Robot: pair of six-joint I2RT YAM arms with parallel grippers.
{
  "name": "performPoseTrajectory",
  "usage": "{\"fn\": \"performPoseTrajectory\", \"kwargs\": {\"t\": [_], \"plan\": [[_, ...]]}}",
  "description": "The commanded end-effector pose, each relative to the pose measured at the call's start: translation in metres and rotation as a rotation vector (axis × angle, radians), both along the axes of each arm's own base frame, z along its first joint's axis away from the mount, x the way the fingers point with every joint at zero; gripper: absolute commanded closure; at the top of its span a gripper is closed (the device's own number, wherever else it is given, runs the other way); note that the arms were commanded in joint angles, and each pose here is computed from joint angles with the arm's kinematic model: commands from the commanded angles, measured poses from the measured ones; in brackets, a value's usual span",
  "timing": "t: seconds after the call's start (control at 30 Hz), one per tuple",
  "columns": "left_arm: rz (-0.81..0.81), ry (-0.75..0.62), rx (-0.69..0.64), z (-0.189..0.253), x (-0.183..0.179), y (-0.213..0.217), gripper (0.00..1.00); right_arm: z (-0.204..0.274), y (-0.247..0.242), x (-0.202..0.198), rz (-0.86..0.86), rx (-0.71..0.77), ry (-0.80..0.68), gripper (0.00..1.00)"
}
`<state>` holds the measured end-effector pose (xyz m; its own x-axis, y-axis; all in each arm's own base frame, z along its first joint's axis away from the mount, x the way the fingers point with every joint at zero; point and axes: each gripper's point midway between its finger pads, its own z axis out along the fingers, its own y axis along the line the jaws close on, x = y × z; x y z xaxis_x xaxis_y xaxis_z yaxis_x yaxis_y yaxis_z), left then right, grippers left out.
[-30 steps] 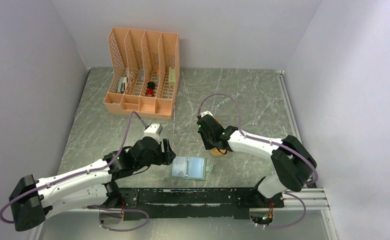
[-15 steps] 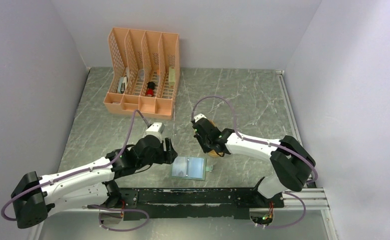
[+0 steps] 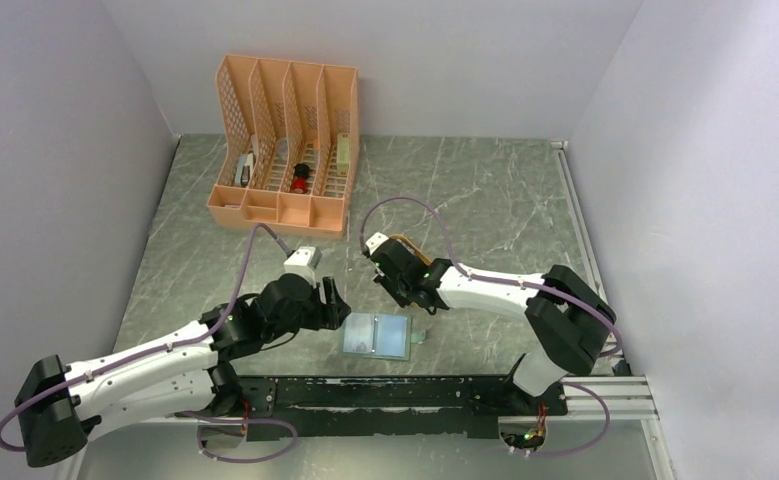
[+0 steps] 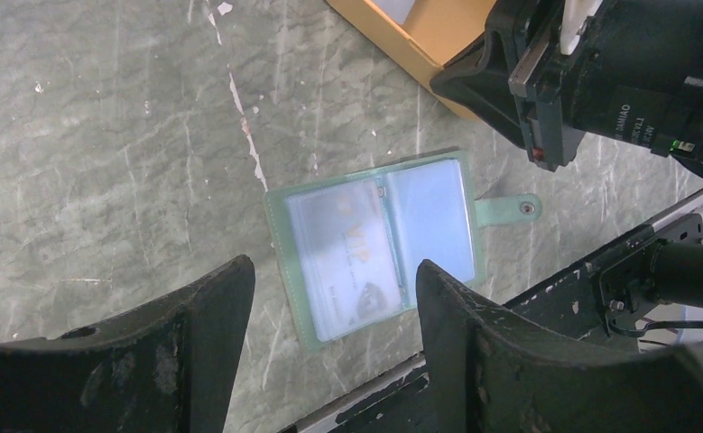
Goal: Put the credit cards into the card holder
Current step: Move the storage box to the center of the board.
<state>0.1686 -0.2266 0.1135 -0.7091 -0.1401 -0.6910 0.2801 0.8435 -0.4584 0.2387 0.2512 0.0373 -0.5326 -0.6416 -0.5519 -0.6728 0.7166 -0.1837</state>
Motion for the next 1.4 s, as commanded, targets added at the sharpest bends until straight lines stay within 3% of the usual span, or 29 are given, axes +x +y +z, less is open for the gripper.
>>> {"fn": "performPoseTrajectory", "kwargs": {"t": [0.0,0.1,0.23,0.5,0.67,0.73,0.93,1.07,1.27,1.37], "plan": [[0.010,-0.001,0.000,-0.003,0.000,0.005,0.29,-0.002,0.009,0.005,0.070,-0.018,-0.024,1.00],[0.003,0.002,0.001,-0.005,-0.001,0.004,0.29,-0.005,0.007,0.004,0.050,-0.023,-0.015,1.00],[-0.006,-0.001,0.000,-0.004,-0.001,0.002,0.29,0.002,0.002,0.008,-0.019,0.002,-0.029,0.83],[-0.008,0.000,0.001,-0.003,0.000,0.000,0.29,0.026,-0.007,0.021,-0.113,0.056,-0.062,0.69],[-0.003,-0.012,0.004,0.003,0.001,0.002,0.29,0.081,-0.009,0.037,-0.279,0.321,-0.049,0.41],[0.000,-0.014,0.006,0.004,0.001,0.003,0.29,0.097,-0.016,0.046,-0.392,0.453,-0.005,0.35],[0.014,-0.001,0.007,-0.001,0.001,0.005,0.29,0.093,-0.010,0.043,-0.742,0.737,0.181,0.32],[0.013,0.011,0.000,-0.003,-0.001,0.004,0.29,0.090,0.007,0.035,-0.868,0.893,0.246,0.31],[0.014,0.016,-0.011,-0.003,-0.002,0.004,0.30,0.064,-0.009,0.039,-1.095,0.913,0.249,0.28],[0.014,0.019,-0.018,-0.003,-0.004,0.005,0.30,0.056,-0.019,0.047,-1.138,0.925,0.237,0.20]]}}
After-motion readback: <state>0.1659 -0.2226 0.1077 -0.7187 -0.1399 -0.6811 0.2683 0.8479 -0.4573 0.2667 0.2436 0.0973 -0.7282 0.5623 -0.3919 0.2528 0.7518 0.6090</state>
